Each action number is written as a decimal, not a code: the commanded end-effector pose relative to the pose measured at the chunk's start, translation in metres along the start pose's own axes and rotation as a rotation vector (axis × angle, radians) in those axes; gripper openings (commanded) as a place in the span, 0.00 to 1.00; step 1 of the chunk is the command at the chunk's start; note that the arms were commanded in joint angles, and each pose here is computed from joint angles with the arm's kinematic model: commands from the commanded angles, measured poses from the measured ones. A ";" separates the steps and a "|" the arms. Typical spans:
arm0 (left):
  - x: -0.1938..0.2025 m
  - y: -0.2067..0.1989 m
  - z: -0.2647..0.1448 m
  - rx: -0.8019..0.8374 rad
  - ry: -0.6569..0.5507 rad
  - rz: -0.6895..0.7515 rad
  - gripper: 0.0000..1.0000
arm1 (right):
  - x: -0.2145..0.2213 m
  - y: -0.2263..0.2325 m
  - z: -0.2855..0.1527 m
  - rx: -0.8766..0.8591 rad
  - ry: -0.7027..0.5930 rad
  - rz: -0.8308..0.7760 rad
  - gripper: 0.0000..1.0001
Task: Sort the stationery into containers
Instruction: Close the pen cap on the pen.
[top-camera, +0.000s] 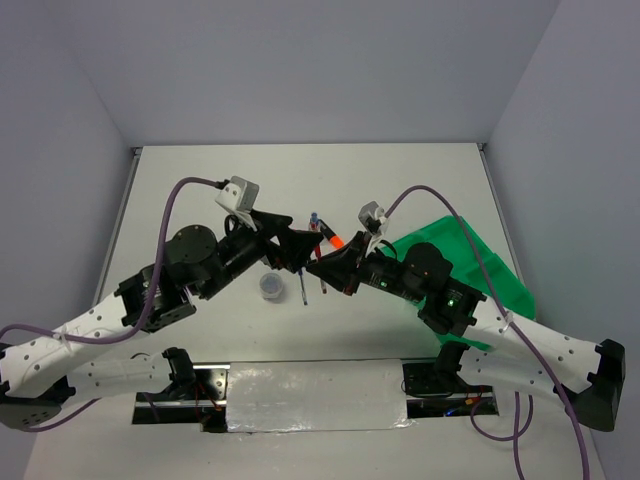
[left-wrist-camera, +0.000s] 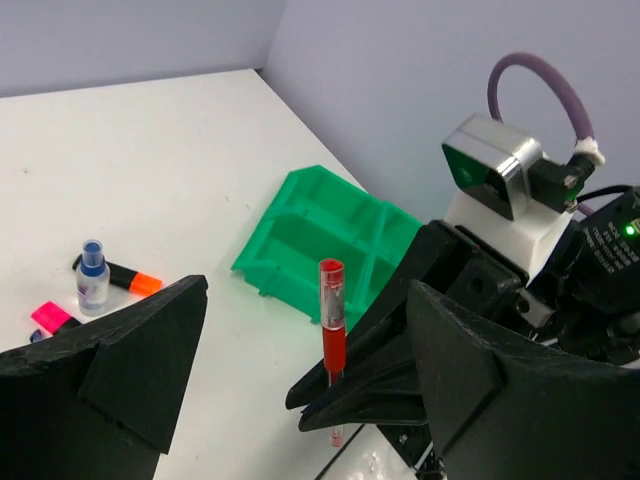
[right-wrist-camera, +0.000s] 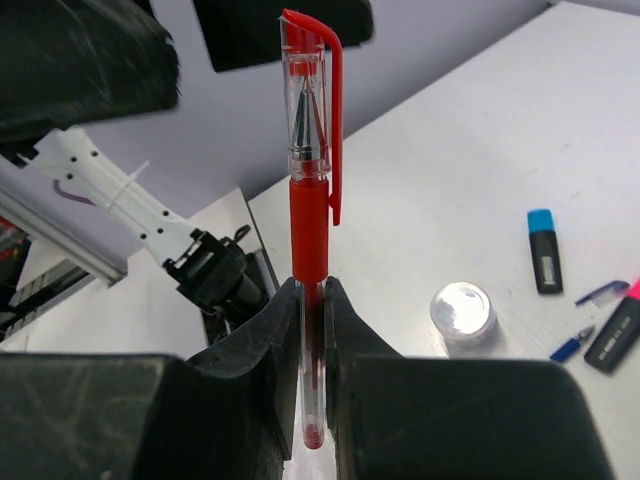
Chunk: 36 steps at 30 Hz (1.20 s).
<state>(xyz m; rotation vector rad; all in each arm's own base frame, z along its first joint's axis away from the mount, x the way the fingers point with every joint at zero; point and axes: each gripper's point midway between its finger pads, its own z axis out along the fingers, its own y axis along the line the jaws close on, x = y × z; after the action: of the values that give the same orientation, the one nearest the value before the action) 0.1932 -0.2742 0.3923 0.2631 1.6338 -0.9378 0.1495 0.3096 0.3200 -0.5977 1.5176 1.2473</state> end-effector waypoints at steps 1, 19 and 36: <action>-0.027 -0.001 0.001 -0.023 -0.082 0.013 0.92 | -0.022 -0.002 0.000 0.053 -0.041 -0.018 0.00; -0.016 -0.006 0.022 -0.015 -0.066 0.008 0.59 | -0.022 0.003 0.007 0.039 -0.013 -0.007 0.00; 0.003 -0.006 0.028 0.006 -0.001 0.014 0.00 | -0.038 0.005 0.005 0.057 -0.048 -0.022 0.00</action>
<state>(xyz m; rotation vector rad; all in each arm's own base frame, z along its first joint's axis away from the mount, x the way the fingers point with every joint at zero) 0.2094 -0.2949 0.3780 0.2735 1.6619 -0.8950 0.1628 0.3121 0.3094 -0.5707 1.6204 1.1661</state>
